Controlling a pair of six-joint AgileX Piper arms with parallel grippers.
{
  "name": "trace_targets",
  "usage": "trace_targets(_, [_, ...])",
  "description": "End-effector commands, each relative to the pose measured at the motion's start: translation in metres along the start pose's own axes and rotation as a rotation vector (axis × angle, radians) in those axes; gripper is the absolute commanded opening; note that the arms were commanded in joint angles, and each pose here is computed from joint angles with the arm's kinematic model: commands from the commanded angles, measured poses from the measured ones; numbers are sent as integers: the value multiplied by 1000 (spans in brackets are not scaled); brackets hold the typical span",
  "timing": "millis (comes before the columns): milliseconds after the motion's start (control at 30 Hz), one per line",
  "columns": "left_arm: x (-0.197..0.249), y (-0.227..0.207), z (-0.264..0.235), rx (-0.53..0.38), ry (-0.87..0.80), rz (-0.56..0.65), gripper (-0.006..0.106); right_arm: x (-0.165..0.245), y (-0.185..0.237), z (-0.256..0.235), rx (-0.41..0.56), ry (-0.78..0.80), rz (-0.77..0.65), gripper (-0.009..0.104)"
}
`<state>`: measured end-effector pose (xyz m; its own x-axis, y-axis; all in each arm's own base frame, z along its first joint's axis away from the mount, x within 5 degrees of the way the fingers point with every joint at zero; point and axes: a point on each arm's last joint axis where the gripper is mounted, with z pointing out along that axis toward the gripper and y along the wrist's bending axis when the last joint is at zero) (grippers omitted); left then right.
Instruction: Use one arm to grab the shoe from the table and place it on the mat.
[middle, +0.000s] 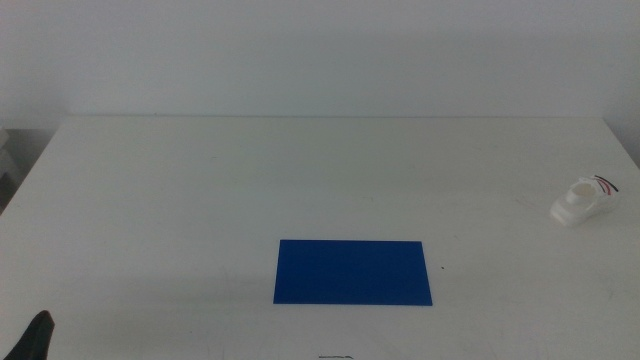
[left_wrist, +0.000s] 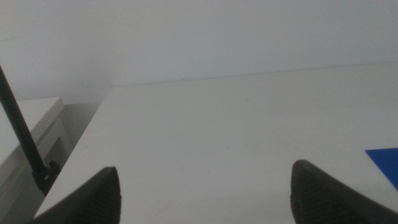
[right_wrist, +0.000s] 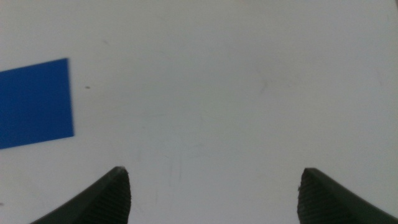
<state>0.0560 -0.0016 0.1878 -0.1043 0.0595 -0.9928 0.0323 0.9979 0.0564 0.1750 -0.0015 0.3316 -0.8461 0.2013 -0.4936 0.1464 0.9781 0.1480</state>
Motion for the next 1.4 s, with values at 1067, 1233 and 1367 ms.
trace_targets(1067, [-10,0,-2,-2,-105,-23,94,-103,31,90,89,7,496,94])
trace_targets(1233, [-10,0,-2,-2,-105,-23,94,-105,28,96,135,-18,707,94])
trace_targets(1367, [-10,0,-2,-2,-105,-23,94,-109,25,98,168,-54,829,94])
